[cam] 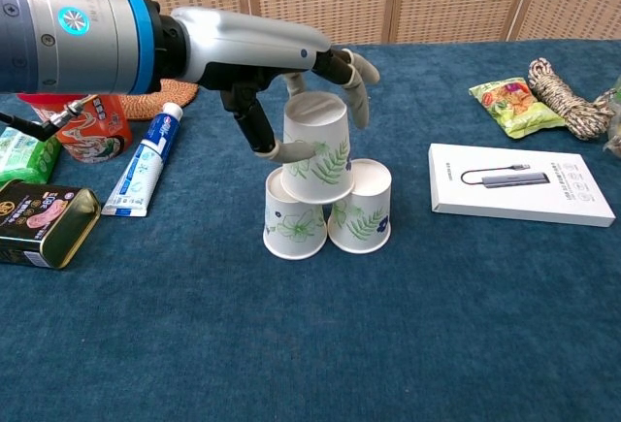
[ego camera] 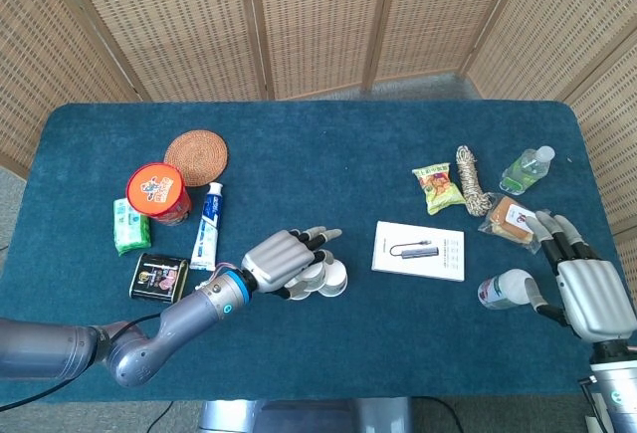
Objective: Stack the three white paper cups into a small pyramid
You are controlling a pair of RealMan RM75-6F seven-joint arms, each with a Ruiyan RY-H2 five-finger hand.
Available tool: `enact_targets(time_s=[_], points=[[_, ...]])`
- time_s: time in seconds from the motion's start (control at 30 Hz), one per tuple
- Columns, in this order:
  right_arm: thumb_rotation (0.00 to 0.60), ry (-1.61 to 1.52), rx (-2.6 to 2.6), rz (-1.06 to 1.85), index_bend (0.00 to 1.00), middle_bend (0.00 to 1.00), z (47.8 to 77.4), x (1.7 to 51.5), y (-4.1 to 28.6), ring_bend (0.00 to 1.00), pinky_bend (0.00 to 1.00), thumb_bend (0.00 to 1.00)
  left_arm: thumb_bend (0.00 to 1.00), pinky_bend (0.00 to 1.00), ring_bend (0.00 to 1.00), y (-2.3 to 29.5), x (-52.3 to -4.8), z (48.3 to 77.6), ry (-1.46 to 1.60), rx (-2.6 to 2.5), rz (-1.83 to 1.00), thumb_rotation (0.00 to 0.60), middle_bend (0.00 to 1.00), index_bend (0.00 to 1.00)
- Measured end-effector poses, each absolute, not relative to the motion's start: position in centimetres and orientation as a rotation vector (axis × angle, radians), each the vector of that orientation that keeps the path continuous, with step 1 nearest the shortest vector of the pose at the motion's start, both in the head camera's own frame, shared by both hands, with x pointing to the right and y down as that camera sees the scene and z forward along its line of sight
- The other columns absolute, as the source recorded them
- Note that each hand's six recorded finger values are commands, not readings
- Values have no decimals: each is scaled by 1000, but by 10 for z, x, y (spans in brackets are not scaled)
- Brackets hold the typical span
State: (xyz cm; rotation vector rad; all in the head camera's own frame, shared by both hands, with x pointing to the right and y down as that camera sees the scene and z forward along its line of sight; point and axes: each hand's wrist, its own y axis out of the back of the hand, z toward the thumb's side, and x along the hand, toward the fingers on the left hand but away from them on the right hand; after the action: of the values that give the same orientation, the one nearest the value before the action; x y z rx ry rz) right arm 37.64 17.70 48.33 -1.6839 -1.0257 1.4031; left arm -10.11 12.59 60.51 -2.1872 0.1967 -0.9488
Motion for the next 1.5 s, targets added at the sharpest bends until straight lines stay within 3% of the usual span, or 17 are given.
enact_targets(time_s=[0.73,1.13,1.5], points=[[600,-1032,-1677,1402,29,0,481,376,175,0,296,488,422,6,0,125,-102,601,198,-2204,-937,600,0,0],[600,-1039,-1667,1402,27,0,479,378,171,0,296,485,409,0,0,118,-116,580,268,-2224,-900,600,0,0],[600,-1040,-1651,1416,29,0,482,384,165,0,292,487,409,0,0,116,-171,554,394,-2164,-937,600,0,0]])
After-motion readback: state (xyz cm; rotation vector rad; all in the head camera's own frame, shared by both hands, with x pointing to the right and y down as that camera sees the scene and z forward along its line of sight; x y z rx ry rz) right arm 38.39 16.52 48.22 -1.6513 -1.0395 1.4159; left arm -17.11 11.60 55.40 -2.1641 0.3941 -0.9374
